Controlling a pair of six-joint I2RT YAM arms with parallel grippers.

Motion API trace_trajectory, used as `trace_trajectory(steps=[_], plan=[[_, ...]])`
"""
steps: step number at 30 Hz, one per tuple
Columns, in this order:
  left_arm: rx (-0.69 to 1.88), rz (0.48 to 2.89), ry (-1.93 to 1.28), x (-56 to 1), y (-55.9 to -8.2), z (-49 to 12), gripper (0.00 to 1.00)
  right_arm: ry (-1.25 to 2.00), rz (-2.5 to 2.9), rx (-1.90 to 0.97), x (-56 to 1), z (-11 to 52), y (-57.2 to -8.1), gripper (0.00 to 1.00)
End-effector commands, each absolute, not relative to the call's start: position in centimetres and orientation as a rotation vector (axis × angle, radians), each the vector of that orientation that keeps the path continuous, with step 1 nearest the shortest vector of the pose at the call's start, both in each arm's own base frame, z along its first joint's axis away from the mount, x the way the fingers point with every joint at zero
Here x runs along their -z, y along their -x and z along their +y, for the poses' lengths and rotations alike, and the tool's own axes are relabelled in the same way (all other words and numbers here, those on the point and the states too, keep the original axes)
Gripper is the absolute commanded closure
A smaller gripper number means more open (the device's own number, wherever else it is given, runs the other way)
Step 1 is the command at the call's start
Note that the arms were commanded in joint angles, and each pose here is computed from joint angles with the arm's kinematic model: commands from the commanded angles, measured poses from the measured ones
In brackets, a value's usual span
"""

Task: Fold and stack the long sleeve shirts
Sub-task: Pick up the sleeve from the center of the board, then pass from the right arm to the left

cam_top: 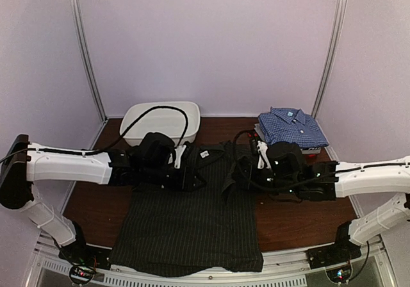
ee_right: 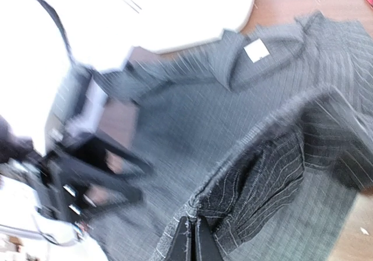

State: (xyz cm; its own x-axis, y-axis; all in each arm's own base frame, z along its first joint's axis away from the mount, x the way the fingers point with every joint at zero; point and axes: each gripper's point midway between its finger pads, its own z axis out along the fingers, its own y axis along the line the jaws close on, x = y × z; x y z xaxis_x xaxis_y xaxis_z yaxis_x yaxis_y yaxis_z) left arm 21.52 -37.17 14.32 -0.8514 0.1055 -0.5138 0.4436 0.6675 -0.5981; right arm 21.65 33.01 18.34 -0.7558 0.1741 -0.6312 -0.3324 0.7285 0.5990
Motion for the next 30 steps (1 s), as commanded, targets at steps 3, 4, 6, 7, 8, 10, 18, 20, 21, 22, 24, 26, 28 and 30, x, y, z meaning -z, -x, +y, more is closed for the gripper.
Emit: trace_trajectory(steps=[3, 4, 6, 7, 8, 10, 18, 20, 21, 22, 24, 26, 28, 30], plan=[[1.239, 2.318, -0.445, -17.0, -20.7, -38.5, 0.44, 0.025, 1.985, -1.252, -24.9, 34.3, -23.5, 1.00], [1.256, 2.314, -0.441, -17.1, -20.6, -38.6, 0.43, 0.012, 1.965, -1.267, -25.3, 34.3, -23.7, 1.00], [1.318, 2.291, -0.437, -17.7, -20.1, -38.8, 0.42, -0.008, 1.921, -1.304, -26.2, 34.3, -24.2, 1.00], [1.352, 2.275, -0.435, -18.1, -19.9, -38.9, 0.41, -0.019, 1.901, -1.322, -26.7, 34.4, -24.4, 1.00], [1.384, 2.263, -0.425, -18.4, -19.7, -38.9, 0.40, -0.030, 1.883, -1.339, -27.0, 34.4, -24.7, 1.00], [1.444, 2.231, -0.415, -19.2, -19.4, -39.1, 0.37, -0.034, 1.842, -1.384, -27.9, 34.7, -25.0, 1.00], [1.270, 2.162, -0.431, -21.0, -20.6, -37.4, 0.35, 0.079, 1.902, -1.443, -27.1, 38.1, -25.0, 1.00], [1.163, 2.153, -0.450, -21.2, -21.2, -36.4, 0.35, 0.106, 1.932, -1.461, -26.5, 39.0, -24.7, 1.00], [1.125, 2.142, -0.466, -21.4, -21.3, -36.1, 0.35, 0.117, 1.945, -1.468, -26.2, 39.3, -24.6, 1.00], [1.094, 2.136, -0.485, -21.4, -21.4, -35.8, 0.35, 0.127, 1.956, -1.472, -25.9, 39.6, -24.5, 1.00], [1.067, 2.113, -0.528, -21.6, -21.4, -35.9, 0.34, 0.136, 1.975, -1.470, -25.5, 40.1, -24.5, 1.00], [1.043, 2.129, -0.579, -21.1, -21.1, -36.1, 0.33, 0.150, 1.991, -1.468, -25.4, 40.8, -24.6, 1.00], [1.042, 2.116, -0.624, -21.3, -20.8, -36.7, 0.30, 0.171, 2.010, -1.464, -25.1, 41.4, -24.5, 1.00], [1.029, 2.110, -0.653, -21.3, -20.7, -37.3, 0.29, 0.187, 2.032, -1.458, -24.6, 42.0, -24.5, 1.00]])
